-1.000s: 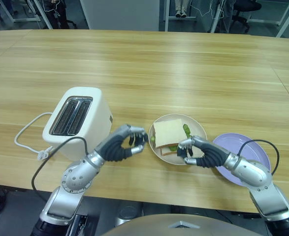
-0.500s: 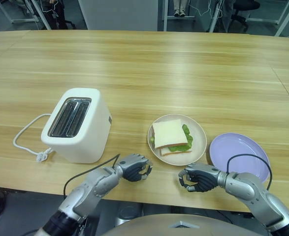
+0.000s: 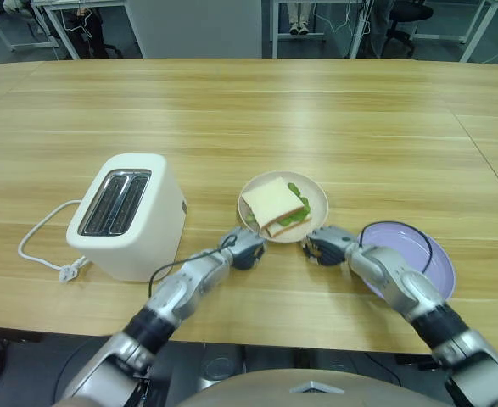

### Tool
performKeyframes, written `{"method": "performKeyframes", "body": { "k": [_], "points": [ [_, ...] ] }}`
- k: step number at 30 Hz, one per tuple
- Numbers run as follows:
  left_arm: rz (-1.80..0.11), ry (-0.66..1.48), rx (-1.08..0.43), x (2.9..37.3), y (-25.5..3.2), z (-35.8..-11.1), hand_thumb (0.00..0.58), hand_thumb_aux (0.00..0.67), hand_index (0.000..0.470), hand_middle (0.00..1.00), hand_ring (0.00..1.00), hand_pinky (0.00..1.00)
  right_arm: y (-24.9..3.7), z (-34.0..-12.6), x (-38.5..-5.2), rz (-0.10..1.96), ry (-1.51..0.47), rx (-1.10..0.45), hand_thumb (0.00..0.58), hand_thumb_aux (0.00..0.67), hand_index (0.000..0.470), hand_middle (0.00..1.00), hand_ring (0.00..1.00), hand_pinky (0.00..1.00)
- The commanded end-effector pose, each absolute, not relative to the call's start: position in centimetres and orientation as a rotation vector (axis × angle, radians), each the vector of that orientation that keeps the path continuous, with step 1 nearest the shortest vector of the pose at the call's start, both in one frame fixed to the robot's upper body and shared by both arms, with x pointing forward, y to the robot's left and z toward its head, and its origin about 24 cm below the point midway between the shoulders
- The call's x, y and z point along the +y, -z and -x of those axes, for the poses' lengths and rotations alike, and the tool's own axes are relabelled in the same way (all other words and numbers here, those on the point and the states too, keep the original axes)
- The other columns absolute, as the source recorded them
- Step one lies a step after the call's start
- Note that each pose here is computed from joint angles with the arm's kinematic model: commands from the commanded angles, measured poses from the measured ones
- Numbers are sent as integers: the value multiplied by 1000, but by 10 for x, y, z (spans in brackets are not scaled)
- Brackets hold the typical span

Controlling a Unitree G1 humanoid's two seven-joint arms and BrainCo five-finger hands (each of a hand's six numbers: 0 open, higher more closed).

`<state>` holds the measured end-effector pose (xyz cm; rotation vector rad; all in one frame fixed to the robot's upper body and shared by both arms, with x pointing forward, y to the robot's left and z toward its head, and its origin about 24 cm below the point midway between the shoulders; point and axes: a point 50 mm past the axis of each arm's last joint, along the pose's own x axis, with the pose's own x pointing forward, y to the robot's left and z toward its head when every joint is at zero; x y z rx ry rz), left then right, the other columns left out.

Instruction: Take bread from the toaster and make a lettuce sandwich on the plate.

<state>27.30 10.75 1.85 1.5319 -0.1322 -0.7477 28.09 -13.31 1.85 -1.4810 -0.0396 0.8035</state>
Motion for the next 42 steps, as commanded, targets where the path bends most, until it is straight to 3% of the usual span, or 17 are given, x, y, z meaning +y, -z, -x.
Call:
{"method": "performKeyframes", "body": {
  "k": [1, 7, 13, 15, 17, 18, 19, 20, 21, 23, 24, 25, 27, 29, 30, 35, 42],
  "points": [
    [-1580, 629, -115, 114, -21, -306, 580, 670, 460, 1000, 1000, 1000, -6, -305, -139, 1539, -765, 21, 580, 670, 460, 1000, 1000, 1000],
    [-1557, 450, -176, 125, -40, -336, 580, 670, 460, 1000, 1000, 1000, -19, -335, -139, 1557, -647, -54, 580, 670, 460, 1000, 1000, 1000],
    [-1272, 392, -303, 124, -68, -312, 580, 670, 460, 1000, 1000, 1000, -48, -329, -155, 1432, -578, -145, 580, 670, 460, 933, 933, 933],
    [-1136, 361, -360, 125, -84, -295, 540, 494, 339, 1000, 1000, 1000, -64, -321, -163, 1313, -531, -172, 580, 670, 460, 902, 902, 902],
    [-984, 323, -417, 127, -102, -275, 415, 313, 215, 1000, 1000, 1000, -84, -312, -173, 1169, -469, -206, 580, 670, 460, 898, 898, 898],
    [-894, 299, -433, 130, -110, -266, 0, 0, 0, 1000, 1000, 1000, -95, -308, -177, 1086, -429, -239, 580, 670, 460, 690, 690, 690],
    [-802, 266, -446, 134, -117, -257, 0, 0, 0, 1000, 1000, 1000, -108, -303, -181, 984, -373, -284, 580, 670, 460, 690, 690, 690],
    [-724, 239, -467, 137, -124, -249, 0, 0, 0, 1000, 1000, 1000, -120, -299, -185, 893, -329, -333, 573, 599, 411, 263, 263, 263],
    [-610, 191, -494, 144, -133, -239, 0, 0, 0, 1000, 1000, 1000, -135, -293, -190, 733, -261, -399, 0, 0, 0, 0, 0, 0],
    [-480, 127, -533, 152, -144, -227, 0, 0, 0, 914, 914, 914, -149, -286, -199, 520, -183, -459, 0, 0, 0, 0, 0, 0],
    [-396, 95, -555, 158, -148, -221, 0, 0, 0, 725, 725, 725, -152, -283, -206, 378, -133, -479, 0, 0, 0, 0, 0, 0],
    [-345, 78, -567, 161, -151, -217, 0, 0, 0, 420, 420, 420, -153, -282, -212, 292, -104, -486, 0, 0, 0, 0, 0, 0],
    [-257, 61, -589, 169, -150, -209, 0, 0, 0, 149, 149, 149, -150, -279, -220, 139, -47, -500, 0, 0, 0, 0, 0, 0],
    [-160, 57, -566, 176, -143, -206, 0, 0, 0, 114, 114, 114, -146, -277, -223, 26, -19, -546, 0, 0, 0, 0, 0, 0],
    [-102, 63, -545, 181, -136, -207, 0, 0, 0, 0, 0, 0, -139, -278, -225, -37, -21, -539, 0, 0, 0, 0, 0, 0],
    [96, 162, -488, 191, -115, -215, 0, 0, 0, 0, 0, 0, -114, -274, -220, -238, -150, -524, 0, 0, 0, 0, 0, 0],
    [250, 239, -518, 193, -114, -213, 0, 0, 0, 0, 0, 0, -116, -262, -202, -355, -377, -570, 0, 0, 0, 0, 0, 0]
  ]
}}
